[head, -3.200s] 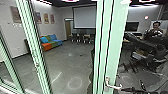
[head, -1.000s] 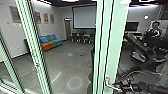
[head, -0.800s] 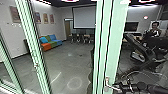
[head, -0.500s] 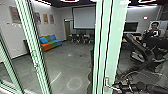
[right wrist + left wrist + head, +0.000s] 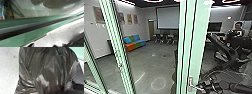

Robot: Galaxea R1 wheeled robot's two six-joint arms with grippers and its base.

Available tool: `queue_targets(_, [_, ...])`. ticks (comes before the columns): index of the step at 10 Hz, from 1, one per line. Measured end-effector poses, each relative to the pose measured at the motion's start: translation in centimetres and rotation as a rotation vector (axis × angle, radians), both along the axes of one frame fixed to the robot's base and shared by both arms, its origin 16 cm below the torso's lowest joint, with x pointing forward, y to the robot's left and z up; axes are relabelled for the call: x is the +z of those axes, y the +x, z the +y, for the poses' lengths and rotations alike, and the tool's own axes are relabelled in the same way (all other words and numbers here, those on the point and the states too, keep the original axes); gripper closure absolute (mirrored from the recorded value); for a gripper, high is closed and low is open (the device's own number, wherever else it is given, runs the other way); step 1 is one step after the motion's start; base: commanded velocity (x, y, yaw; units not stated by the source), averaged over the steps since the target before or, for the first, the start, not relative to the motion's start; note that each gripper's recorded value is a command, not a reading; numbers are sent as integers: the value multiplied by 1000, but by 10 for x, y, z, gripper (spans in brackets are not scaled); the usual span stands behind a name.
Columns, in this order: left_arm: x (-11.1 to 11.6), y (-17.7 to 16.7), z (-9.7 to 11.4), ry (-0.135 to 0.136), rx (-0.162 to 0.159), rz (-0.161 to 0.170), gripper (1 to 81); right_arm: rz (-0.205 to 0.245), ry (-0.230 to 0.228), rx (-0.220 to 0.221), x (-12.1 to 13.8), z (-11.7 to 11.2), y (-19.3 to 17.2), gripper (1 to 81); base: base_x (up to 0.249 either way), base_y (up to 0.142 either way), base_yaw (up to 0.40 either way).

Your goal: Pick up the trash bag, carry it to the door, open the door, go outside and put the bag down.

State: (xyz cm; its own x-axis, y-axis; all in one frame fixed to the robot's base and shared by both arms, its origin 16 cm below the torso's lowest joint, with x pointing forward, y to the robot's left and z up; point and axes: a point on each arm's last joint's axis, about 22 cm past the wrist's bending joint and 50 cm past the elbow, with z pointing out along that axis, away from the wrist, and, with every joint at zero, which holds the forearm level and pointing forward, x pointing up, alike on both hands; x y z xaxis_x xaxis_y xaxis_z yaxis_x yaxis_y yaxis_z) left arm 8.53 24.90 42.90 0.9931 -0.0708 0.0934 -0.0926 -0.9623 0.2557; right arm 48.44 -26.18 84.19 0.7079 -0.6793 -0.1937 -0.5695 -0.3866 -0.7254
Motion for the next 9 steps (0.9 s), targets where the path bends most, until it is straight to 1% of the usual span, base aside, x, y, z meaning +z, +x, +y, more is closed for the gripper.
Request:
queue_targets(2, [0,0,0,0,0,0,811,-5,-11,9,0,2,0,10,0,0,0])
queue_targets(3, [0,0,0,0,0,0,811,-11,-8,15,4,5,1,10,0,0,0])
queue_targets(4, [0,0,0,0,0,0,811,-28,1,33,15,13,4,10,0,0,0])
queue_targets(5, [0,0,0,0,0,1,811,-33,10,49,26,22,6,10,0,0,0])
queue_targets(6, [0,0,0,0,1,1,811,-28,10,56,28,26,6,10,0,0,0])
queue_targets(7, [0,0,0,0,1,1,811,-24,9,54,27,26,6,10,0,0,0])
queue_targets(9, [0,-1,0,0,1,1,811,-9,3,46,16,26,7,10,0,0,0])
